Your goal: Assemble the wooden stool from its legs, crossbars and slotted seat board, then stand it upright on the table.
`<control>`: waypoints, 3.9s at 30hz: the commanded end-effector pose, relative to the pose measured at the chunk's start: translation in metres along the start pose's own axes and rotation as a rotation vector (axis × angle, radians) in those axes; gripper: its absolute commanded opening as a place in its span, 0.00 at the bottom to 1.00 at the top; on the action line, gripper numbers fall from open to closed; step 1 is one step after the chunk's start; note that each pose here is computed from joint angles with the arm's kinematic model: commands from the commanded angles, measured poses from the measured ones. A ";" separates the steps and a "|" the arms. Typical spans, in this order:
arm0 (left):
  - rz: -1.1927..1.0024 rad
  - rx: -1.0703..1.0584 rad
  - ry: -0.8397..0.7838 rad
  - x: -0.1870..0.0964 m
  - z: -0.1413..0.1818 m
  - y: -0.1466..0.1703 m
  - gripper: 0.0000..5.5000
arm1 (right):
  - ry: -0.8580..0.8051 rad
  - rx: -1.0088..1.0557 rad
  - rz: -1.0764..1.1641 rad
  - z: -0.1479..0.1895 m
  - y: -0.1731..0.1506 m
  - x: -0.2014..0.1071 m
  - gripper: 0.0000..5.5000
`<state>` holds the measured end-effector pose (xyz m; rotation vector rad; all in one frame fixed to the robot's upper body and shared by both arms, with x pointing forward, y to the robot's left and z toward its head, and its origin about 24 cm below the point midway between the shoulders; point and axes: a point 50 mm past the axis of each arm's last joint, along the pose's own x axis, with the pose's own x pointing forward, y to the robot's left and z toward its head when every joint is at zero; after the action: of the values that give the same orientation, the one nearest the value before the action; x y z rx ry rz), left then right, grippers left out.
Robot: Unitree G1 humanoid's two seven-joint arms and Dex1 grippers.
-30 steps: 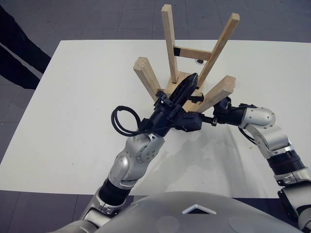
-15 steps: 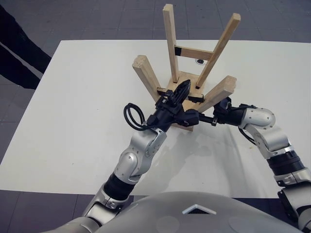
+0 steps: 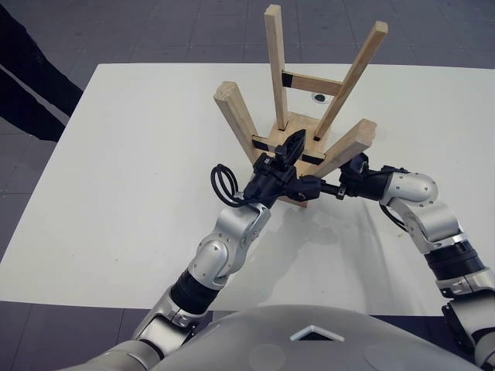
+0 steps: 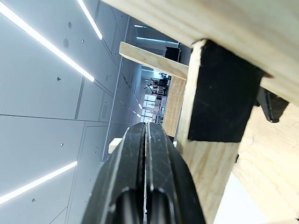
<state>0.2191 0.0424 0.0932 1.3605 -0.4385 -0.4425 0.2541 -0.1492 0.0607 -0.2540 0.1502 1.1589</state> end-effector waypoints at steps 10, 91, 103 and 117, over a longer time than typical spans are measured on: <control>-0.448 0.002 -0.013 -0.032 0.000 -0.075 0.02 | 0.576 0.278 0.197 -0.077 0.047 -0.021 0.37; 0.712 -0.111 -0.026 -0.051 -0.041 0.113 0.02 | 0.316 0.267 -0.076 -0.073 0.050 -0.024 0.67; 0.854 -0.045 0.094 -0.075 -0.087 0.152 0.02 | 0.576 0.143 -0.160 -0.103 0.002 -0.063 0.67; 0.410 -0.949 0.546 -0.112 -0.184 0.042 0.02 | 0.144 0.255 -0.135 -0.025 0.070 -0.077 0.55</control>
<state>0.2246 0.2544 0.1210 0.4846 -0.1433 0.1152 0.1729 -0.2072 0.0392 -0.1681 0.4101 0.9386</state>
